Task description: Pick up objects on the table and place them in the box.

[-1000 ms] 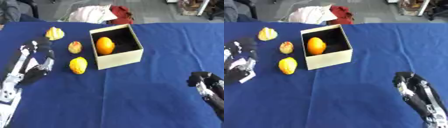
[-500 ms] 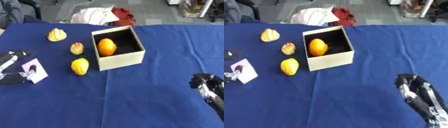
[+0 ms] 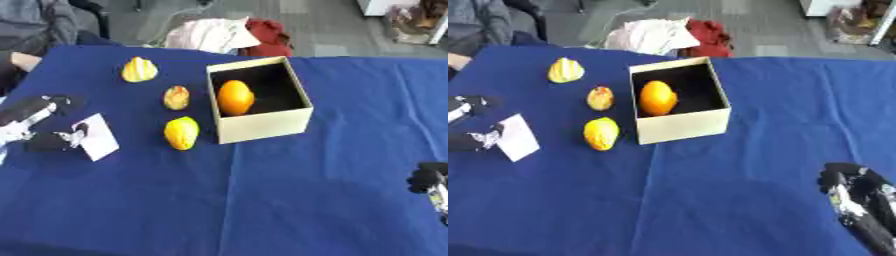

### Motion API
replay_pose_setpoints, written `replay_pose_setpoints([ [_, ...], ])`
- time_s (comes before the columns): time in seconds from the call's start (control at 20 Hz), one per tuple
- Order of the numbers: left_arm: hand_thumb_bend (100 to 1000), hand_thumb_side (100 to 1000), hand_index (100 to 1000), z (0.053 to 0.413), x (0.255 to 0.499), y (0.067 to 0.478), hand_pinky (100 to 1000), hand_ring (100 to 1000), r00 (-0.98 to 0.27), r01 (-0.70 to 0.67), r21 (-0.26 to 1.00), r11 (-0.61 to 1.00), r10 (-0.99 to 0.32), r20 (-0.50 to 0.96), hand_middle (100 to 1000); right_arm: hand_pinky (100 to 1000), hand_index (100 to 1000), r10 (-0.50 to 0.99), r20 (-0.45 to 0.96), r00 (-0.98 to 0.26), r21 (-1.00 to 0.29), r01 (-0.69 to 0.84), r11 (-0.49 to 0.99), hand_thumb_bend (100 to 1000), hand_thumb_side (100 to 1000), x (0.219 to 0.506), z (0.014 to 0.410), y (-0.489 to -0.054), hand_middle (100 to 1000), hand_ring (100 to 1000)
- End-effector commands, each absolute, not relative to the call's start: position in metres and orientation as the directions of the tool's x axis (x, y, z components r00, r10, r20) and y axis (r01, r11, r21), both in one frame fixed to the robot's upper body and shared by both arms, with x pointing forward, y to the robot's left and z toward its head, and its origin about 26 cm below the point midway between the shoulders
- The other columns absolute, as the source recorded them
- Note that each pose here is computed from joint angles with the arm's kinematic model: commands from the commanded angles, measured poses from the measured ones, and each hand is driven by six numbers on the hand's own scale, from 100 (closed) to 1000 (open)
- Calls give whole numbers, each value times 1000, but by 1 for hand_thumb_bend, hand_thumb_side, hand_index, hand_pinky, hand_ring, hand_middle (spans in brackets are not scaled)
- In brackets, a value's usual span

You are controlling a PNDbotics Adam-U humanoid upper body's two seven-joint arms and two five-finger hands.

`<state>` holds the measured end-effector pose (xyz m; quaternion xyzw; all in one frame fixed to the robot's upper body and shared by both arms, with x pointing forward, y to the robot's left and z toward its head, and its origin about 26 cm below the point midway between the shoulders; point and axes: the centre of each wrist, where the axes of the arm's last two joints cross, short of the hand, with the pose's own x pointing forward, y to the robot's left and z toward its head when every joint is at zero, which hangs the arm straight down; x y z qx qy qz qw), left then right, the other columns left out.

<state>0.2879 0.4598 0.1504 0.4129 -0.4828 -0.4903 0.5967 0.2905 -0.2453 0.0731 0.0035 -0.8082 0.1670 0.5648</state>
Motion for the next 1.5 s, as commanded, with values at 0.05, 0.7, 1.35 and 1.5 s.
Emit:
replay_pose_setpoints([
  [0.05, 185, 587, 941, 167, 291, 473, 833, 796, 71, 207, 972, 111, -993, 98, 812, 636, 693, 204, 900, -385, -293, -186, 938, 100, 438, 291, 81, -250, 590, 637],
  [0.7, 229, 714, 938, 153, 305, 480, 828, 787, 78, 306, 946, 109, -993, 89, 811, 636, 693, 205, 900, -386, -296, -194, 935, 100, 427, 292, 81, -249, 590, 637],
  [1.35, 325, 750, 950, 188, 296, 469, 840, 801, 4, 211, 976, 54, -998, 55, 827, 636, 693, 210, 900, -382, -298, -188, 936, 100, 429, 292, 80, -250, 590, 636],
  [1.5, 389, 782, 950, 179, 295, 466, 841, 804, -8, 280, 960, 24, -1000, 27, 828, 636, 693, 210, 900, -382, -299, -190, 935, 100, 428, 292, 80, -250, 590, 636],
])
